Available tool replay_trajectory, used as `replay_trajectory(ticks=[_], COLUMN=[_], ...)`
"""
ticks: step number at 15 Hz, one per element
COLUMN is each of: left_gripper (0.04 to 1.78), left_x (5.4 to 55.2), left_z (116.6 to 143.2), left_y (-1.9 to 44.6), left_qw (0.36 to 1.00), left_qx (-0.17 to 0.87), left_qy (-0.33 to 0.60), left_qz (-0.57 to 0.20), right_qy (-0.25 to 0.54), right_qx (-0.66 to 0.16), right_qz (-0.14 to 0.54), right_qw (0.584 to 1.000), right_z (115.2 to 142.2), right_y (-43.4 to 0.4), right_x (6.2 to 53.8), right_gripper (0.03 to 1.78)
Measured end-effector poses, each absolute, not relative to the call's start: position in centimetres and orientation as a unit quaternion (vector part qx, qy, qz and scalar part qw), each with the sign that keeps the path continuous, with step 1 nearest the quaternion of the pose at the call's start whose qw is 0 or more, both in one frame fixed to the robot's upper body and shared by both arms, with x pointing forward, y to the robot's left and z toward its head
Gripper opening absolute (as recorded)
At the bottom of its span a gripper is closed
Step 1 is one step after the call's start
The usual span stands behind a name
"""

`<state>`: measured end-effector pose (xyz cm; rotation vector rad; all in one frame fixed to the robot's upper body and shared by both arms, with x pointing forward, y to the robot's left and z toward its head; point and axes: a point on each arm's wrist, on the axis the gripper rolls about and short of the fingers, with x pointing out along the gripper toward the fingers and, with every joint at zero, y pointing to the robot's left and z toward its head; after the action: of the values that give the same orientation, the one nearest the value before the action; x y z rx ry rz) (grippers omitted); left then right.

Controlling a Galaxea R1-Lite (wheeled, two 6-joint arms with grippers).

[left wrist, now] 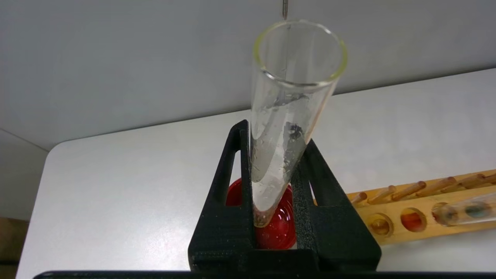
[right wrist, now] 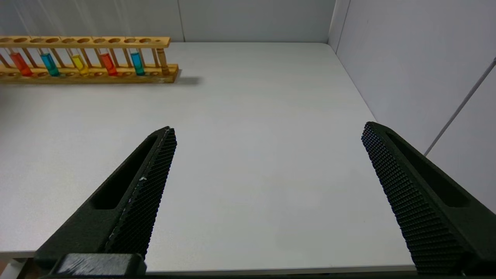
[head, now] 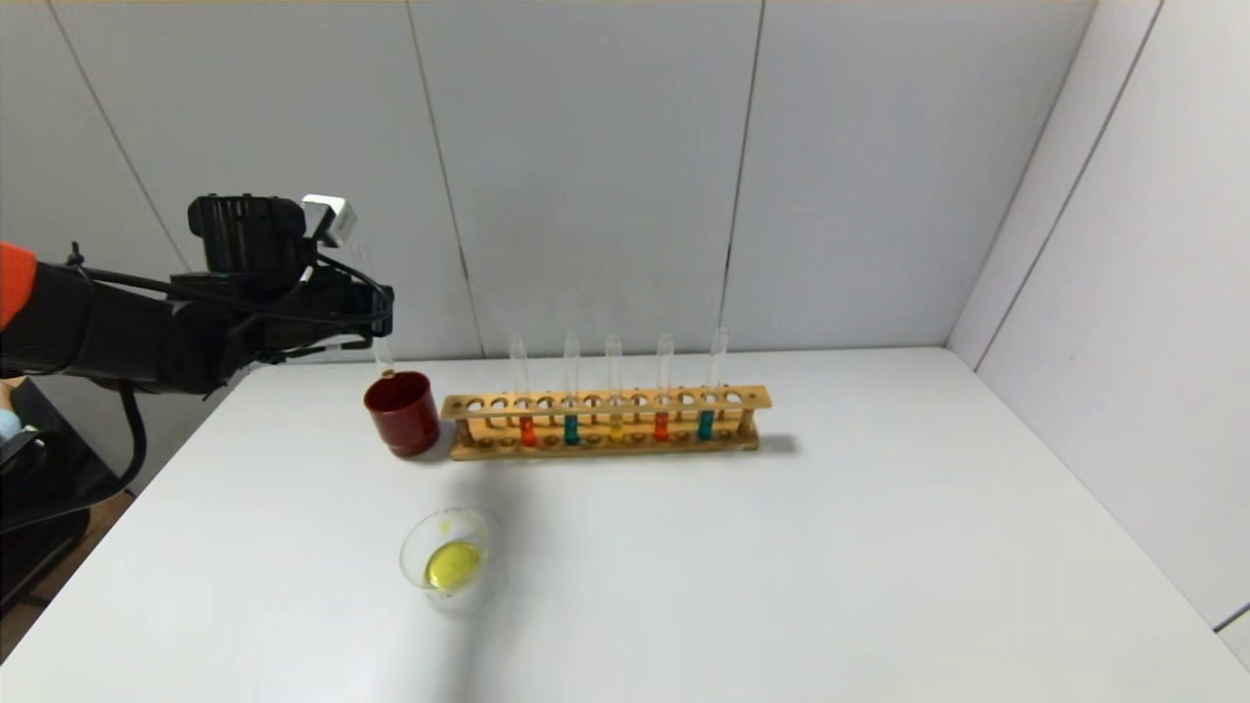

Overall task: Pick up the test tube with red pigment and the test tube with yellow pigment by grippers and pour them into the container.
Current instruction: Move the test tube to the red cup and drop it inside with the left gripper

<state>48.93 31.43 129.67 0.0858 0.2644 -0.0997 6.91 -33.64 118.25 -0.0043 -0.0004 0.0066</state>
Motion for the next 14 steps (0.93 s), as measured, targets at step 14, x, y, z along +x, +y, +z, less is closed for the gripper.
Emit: replay_trajectory(ticks=[14], left_gripper=[0.33], left_x=[52.2], left_z=[123.8], left_y=[31.2], left_qw=[0.985], left_qx=[0.040], left_qy=[0.158], left_qz=[-0.051], right_qy=[0.000], right_qx=[-0.002], right_qz=[0.004], right_qw=[1.000], right_z=[118.3], right_y=[-33.6], right_x=[6.9], right_gripper=[1.75])
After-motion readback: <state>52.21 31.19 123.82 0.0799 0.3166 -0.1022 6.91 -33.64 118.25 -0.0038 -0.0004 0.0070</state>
